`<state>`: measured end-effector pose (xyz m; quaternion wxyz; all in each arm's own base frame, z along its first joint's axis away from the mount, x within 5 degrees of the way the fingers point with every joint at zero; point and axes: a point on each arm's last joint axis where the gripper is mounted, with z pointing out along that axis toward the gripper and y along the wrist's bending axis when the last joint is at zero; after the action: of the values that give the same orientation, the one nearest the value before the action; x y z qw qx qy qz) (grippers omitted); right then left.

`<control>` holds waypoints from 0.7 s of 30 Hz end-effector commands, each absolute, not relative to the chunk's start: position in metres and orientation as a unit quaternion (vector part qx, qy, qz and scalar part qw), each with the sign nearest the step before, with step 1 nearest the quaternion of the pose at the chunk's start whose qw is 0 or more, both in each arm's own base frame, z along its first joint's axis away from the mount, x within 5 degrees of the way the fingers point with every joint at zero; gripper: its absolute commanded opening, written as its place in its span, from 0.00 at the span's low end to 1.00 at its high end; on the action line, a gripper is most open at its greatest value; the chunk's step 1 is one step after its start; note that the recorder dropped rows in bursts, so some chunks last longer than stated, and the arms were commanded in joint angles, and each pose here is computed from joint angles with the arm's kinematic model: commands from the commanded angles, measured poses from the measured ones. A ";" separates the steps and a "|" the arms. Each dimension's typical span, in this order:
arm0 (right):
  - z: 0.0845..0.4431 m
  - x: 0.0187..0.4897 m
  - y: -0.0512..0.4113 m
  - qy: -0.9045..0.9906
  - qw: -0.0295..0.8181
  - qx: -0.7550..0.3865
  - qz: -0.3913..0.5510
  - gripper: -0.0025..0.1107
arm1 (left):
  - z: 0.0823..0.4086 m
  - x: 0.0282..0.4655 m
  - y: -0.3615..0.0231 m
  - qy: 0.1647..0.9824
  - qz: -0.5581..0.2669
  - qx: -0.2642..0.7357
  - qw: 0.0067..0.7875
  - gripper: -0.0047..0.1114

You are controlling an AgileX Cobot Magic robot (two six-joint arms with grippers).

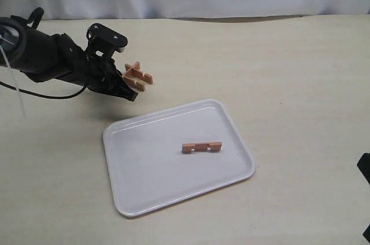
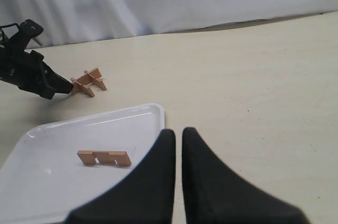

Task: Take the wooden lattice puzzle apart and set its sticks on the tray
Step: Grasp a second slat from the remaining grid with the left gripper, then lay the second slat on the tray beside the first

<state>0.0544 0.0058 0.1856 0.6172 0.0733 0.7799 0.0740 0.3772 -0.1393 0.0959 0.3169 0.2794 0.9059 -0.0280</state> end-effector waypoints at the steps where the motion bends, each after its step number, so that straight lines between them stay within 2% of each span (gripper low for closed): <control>1: 0.184 0.054 0.006 0.781 0.617 0.069 0.069 0.06 | 0.098 0.377 -0.141 0.905 -0.031 0.282 0.316 0.04; 8: 0.184 0.054 0.006 0.781 0.617 0.069 0.069 0.06 | 0.131 0.376 -0.142 0.894 -0.039 0.282 0.346 0.04; 15: 0.184 0.054 0.006 0.781 0.617 0.069 0.069 0.06 | 0.157 0.366 -0.146 0.891 -0.070 0.289 0.342 0.04; 18: 0.184 0.054 0.006 0.781 0.617 0.069 0.069 0.06 | 0.168 0.353 -0.162 0.883 -0.092 0.321 0.330 0.04; 21: 0.184 0.054 0.006 0.781 0.617 0.069 0.069 0.06 | 0.169 0.335 -0.185 0.856 -0.110 0.407 0.298 0.04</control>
<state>0.0544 0.0058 0.1856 0.6172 0.0733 0.7799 0.0740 0.3522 -0.1636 0.1654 0.3274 0.3392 0.8776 -0.0863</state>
